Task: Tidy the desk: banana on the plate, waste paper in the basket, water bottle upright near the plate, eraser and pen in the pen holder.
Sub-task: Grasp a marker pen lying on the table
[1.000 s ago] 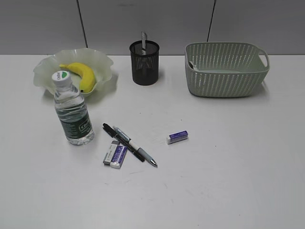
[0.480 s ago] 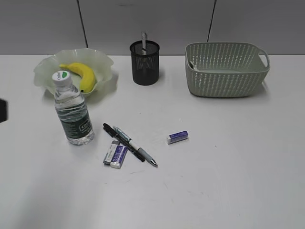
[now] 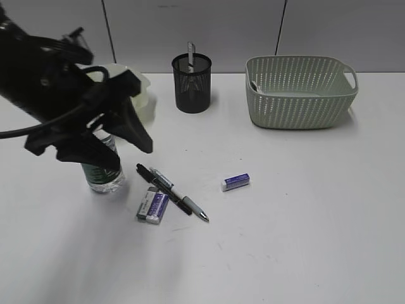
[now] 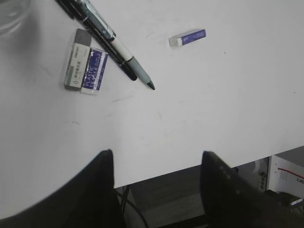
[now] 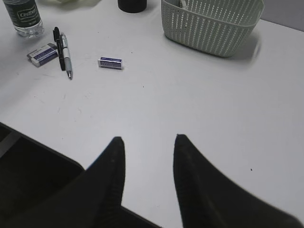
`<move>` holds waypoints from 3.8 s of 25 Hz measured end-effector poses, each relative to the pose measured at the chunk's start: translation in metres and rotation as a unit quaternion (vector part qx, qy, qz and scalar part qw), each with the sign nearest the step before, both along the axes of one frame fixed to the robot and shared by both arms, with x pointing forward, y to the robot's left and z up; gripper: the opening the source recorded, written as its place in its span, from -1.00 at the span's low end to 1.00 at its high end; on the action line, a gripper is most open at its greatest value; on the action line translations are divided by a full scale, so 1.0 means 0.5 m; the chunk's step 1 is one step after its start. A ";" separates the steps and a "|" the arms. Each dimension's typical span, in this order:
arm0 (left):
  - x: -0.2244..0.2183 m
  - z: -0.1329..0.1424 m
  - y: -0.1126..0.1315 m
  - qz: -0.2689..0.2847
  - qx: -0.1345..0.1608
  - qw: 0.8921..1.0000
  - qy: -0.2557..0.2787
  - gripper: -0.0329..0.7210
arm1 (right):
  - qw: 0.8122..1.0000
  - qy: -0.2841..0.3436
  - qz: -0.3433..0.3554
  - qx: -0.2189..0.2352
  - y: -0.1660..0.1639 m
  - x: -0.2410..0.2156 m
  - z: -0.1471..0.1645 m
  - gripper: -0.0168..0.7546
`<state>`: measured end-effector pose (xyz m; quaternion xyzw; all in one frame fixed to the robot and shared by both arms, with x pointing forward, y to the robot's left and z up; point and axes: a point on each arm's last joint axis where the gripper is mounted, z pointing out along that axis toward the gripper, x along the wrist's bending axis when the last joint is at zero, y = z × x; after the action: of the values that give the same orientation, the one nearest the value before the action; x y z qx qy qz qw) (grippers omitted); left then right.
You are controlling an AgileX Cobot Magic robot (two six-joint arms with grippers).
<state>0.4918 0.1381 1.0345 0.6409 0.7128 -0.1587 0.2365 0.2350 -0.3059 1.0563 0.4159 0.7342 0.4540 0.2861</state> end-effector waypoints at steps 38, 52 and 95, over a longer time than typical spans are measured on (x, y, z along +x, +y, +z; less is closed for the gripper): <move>0.093 -0.244 -0.166 0.218 0.069 0.950 0.214 -0.05 | 1.000 -0.002 0.001 -0.002 0.000 0.000 0.000 -0.21; 0.076 -0.234 -0.195 0.168 0.108 0.973 0.116 -0.17 | 1.000 -0.002 0.001 -0.002 0.000 0.000 0.000 -0.21; 0.065 -0.243 -0.220 0.252 0.195 0.943 0.101 -0.20 | 1.000 -0.002 0.001 -0.002 0.000 0.000 0.000 -0.21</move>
<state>0.5244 0.0282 0.9130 0.4547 0.8881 -0.0160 0.0657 0.2351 -0.3059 1.0565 0.4136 0.7347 0.4542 0.2879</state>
